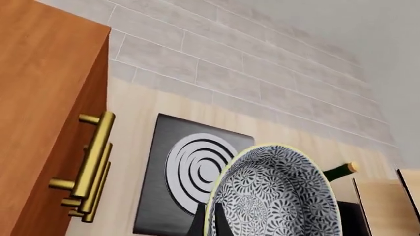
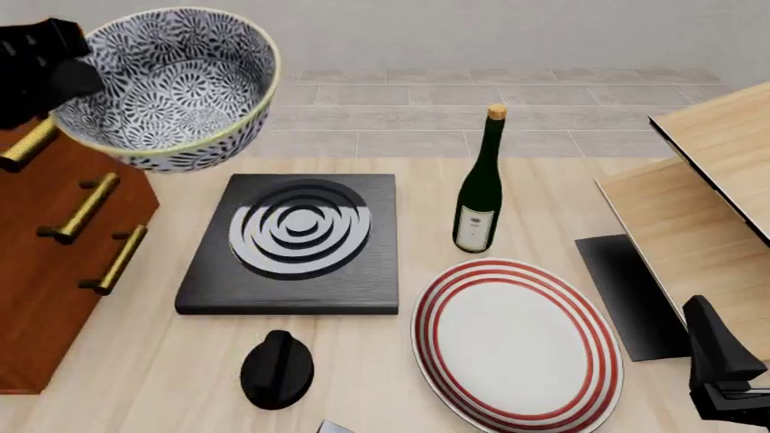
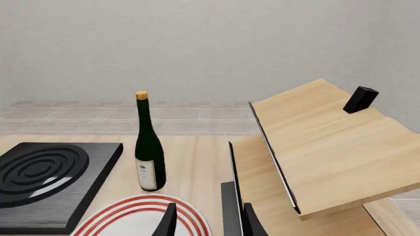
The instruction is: Put the bowl on the top of the cabinet.
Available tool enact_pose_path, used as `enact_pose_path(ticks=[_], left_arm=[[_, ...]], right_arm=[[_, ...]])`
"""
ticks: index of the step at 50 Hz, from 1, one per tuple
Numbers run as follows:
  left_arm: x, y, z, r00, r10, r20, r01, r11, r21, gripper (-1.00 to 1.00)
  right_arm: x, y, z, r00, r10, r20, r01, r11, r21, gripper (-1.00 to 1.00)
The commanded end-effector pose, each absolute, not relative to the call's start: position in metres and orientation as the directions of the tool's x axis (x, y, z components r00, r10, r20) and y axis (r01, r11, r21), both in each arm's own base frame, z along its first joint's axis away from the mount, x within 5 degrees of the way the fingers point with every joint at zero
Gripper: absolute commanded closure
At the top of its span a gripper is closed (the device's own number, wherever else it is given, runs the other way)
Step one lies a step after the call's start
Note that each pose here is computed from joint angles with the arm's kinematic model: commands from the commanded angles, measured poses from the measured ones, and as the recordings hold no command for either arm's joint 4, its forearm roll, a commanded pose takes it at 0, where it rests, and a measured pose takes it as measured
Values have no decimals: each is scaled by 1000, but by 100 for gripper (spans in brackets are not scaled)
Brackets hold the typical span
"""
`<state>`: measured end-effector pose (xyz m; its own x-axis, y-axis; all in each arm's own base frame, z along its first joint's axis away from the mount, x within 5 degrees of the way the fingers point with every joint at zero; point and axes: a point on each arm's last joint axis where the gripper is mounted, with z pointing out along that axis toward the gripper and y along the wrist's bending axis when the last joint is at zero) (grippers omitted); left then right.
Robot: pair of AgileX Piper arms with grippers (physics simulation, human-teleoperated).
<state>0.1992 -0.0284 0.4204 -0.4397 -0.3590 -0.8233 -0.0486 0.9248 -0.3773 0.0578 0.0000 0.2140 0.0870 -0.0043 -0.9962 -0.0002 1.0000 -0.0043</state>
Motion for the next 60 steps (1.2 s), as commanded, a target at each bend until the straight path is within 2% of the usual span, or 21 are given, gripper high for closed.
enact_pose_path(ticks=[1, 30, 60], left_arm=[[214, -23, 425, -444, -375, -814, -90, 922, -377, 100], [231, 0, 443, -402, -462, -790, -211, 887, -411, 100], [224, 29, 478, -272, -576, -771, -326, 809, -490, 100]], right_arm=[[58, 0, 214, 87, -4, -996, 0, 1000, -4, -100], [58, 0, 214, 87, -4, -996, 0, 1000, -4, -100], [58, 0, 214, 87, -4, -996, 0, 1000, -4, -100]])
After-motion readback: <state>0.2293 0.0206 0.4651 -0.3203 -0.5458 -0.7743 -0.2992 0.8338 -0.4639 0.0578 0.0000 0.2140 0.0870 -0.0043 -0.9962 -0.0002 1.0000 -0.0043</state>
